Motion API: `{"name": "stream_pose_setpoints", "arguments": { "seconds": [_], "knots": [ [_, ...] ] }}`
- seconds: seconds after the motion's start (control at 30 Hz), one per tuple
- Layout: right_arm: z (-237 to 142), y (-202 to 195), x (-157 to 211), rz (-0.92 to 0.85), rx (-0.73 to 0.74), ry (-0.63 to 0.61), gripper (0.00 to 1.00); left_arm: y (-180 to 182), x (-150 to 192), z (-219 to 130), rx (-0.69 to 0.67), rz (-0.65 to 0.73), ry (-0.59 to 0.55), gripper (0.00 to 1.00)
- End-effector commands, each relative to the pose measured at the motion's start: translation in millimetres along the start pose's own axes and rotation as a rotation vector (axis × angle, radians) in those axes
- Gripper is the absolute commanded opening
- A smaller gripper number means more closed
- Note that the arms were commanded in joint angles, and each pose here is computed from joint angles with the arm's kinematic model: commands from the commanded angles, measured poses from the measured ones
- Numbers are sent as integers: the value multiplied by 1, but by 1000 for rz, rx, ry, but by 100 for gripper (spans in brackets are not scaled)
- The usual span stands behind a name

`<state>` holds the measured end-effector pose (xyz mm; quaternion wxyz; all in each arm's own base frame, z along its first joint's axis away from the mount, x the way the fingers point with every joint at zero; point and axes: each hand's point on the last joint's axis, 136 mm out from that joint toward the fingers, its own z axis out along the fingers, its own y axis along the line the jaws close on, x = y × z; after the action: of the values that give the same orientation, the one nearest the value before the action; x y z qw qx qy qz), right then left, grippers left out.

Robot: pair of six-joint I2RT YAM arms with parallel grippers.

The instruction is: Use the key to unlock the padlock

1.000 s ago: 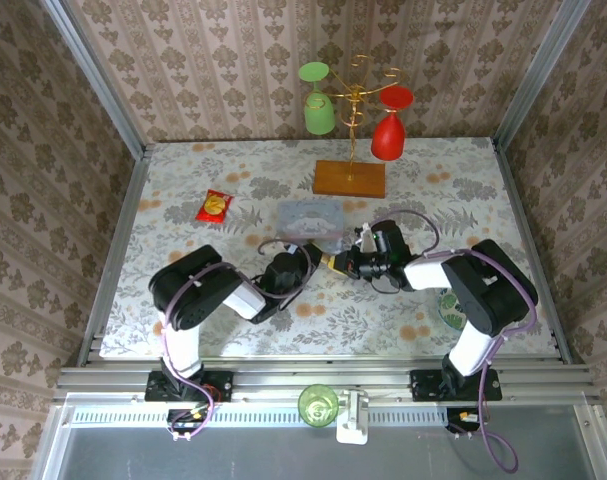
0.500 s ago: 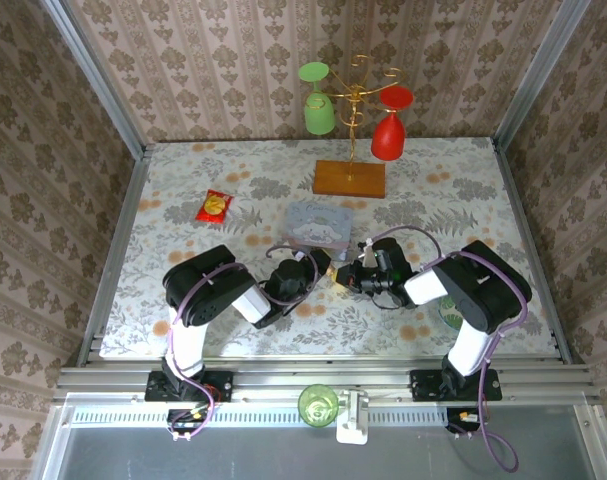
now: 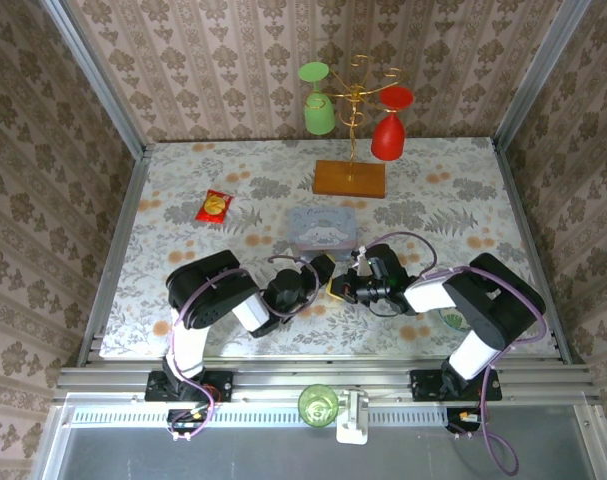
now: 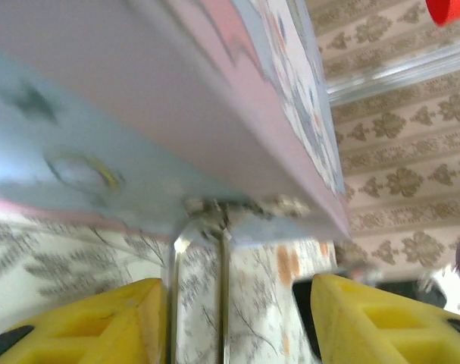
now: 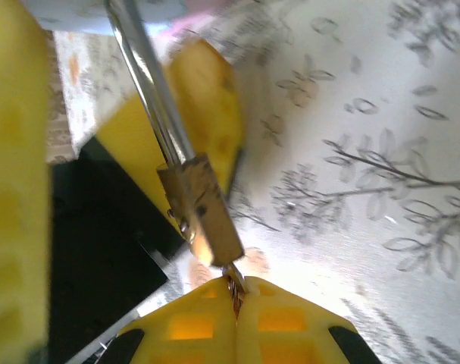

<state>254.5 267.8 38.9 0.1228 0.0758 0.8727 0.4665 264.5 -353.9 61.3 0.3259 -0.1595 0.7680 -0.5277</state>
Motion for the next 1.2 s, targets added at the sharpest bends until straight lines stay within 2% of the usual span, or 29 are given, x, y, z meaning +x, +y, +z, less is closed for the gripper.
{"name": "stream_pose_setpoints", "arguments": {
  "seconds": [0.0, 0.23, 0.4, 0.57, 0.73, 0.8, 0.9, 1.17],
  "knots": [
    [-10, 18, -11, -65, -15, -45, 0, 2, 30, -8, 2, 4, 136, 58],
    [-14, 17, -8, -55, -19, -31, 0, 9, 40, -2, 1, 4, 193, 57],
    [-13, 1, -8, -61, 41, -29, 0, -11, 37, 4, 57, 23, 205, 48],
    [-13, -1, -11, -59, 41, -36, 0, 4, 31, 5, 25, 5, 207, 39],
    [-19, 0, -14, -119, 59, -60, 0, 2, 29, 10, 34, 7, 212, 28],
    [-22, -4, -13, -145, 93, -59, 0, 3, 29, 12, 36, 11, 218, 29],
    [-23, -5, -12, -160, 104, -42, 0, 6, 26, 13, 30, 8, 215, 45],
    [-20, -2, -14, -140, 86, -45, 0, 6, 17, 13, 23, 36, 176, 42]
  ]
}}
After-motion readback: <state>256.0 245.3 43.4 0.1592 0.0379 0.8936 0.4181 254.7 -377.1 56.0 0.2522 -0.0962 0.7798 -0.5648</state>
